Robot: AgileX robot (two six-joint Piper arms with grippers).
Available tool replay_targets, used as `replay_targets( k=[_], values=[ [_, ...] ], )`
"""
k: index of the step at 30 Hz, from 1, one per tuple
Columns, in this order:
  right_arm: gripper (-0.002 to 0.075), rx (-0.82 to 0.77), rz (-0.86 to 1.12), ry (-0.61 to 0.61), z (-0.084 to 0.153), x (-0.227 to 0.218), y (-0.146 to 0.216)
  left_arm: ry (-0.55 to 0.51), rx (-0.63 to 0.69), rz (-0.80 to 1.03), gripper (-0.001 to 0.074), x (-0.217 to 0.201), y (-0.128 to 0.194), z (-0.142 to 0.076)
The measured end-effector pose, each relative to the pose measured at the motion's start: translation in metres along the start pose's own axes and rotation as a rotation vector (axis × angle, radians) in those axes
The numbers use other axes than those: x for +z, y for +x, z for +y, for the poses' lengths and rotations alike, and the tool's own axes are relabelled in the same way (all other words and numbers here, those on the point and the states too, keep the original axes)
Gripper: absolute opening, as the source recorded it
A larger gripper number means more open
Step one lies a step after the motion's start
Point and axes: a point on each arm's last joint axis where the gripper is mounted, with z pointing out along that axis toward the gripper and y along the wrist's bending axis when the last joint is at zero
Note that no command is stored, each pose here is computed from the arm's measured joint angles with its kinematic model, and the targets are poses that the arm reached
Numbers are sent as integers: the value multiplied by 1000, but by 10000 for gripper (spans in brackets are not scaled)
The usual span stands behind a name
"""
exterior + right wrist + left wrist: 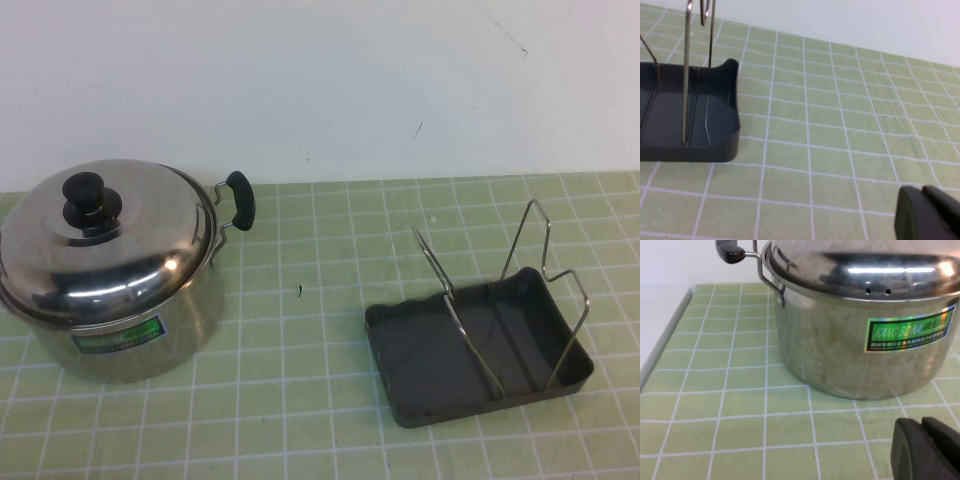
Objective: Put pot lid on rack
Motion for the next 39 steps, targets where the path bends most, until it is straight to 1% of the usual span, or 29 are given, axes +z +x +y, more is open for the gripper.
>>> replay_targets(
  k=[16,17,18,20,22,23,24,25,30,32,33,36,39],
  values=[
    [-1,0,0,0,0,0,0,4,-13,0,-3,0,0,0],
    [-1,0,0,0,0,0,0,16,-69,-4,-3,0,0,-1],
    [-1,0,0,0,0,0,0,34,-157,-8,-3,0,-1,-3],
    [-1,-1,0,0,0,0,0,99,-460,-3,-3,0,-2,-9],
    [-1,-1,0,0,0,0,0,162,-737,7,-3,-1,-4,-14],
    [-1,-1,0,0,0,0,0,190,-848,9,-3,-1,-6,-16],
    [-1,-1,0,0,0,0,0,207,-909,5,-3,-2,-7,-16],
    [-1,-1,0,0,0,0,0,212,-936,-8,-3,-2,-9,-16],
    [-1,-1,0,0,0,0,0,200,-926,-97,-3,-2,-15,-12],
    [-1,-2,0,0,0,0,0,195,-891,-113,-3,-2,-16,-11],
    [-1,-2,0,0,0,0,0,194,-850,-105,-3,-2,-16,-12],
    [-1,-2,0,0,0,0,0,216,-621,-78,-3,-11,-34,-18],
    [-1,-4,0,1,0,0,0,198,-381,-94,-2,-18,-69,-20]
  ],
)
